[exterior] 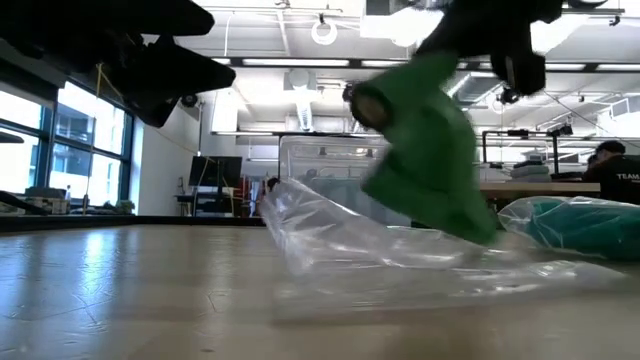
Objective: Roll bandage
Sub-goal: Roll the green bandage
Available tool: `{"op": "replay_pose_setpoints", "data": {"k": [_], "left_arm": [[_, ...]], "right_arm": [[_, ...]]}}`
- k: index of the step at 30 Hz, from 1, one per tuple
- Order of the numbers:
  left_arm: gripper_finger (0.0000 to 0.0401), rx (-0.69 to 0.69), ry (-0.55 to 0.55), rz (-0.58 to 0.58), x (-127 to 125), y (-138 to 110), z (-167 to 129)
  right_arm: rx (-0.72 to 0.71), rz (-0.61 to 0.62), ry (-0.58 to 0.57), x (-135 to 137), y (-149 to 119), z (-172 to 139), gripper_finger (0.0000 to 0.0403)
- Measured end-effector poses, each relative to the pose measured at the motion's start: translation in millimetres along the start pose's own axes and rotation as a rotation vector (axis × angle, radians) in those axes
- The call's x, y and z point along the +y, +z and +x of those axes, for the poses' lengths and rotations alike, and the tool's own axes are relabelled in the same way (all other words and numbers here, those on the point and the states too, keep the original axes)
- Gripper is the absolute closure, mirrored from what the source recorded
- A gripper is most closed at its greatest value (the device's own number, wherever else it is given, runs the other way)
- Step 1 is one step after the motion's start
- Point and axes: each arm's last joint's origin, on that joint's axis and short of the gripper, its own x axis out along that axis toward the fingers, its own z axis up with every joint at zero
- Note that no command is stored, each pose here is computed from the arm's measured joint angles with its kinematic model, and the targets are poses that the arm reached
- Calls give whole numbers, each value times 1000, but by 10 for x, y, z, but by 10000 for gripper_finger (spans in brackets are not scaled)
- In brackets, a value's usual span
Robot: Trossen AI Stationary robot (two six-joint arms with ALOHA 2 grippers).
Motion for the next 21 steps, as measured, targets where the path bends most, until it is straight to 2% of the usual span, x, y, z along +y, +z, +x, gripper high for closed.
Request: {"op": "replay_pose_setpoints", "data": {"k": [4,7,9,14,19,21], "left_arm": [[204,-80,43,-39,29,78,17],[204,-168,29,-67,36,184,27],[204,-229,2,-39,33,263,26],[204,-345,-41,198,-63,446,21],[204,-419,4,427,-256,680,139],[204,-441,57,472,-313,762,206]], "right_arm": [[-242,-91,-29,126,4,-218,399],[-386,-161,-42,248,-19,-353,399],[-442,-203,-41,320,-22,-419,399],[-512,-307,2,469,9,-559,399],[-568,-363,105,578,128,-638,399],[-593,-385,151,608,178,-660,399]]}}
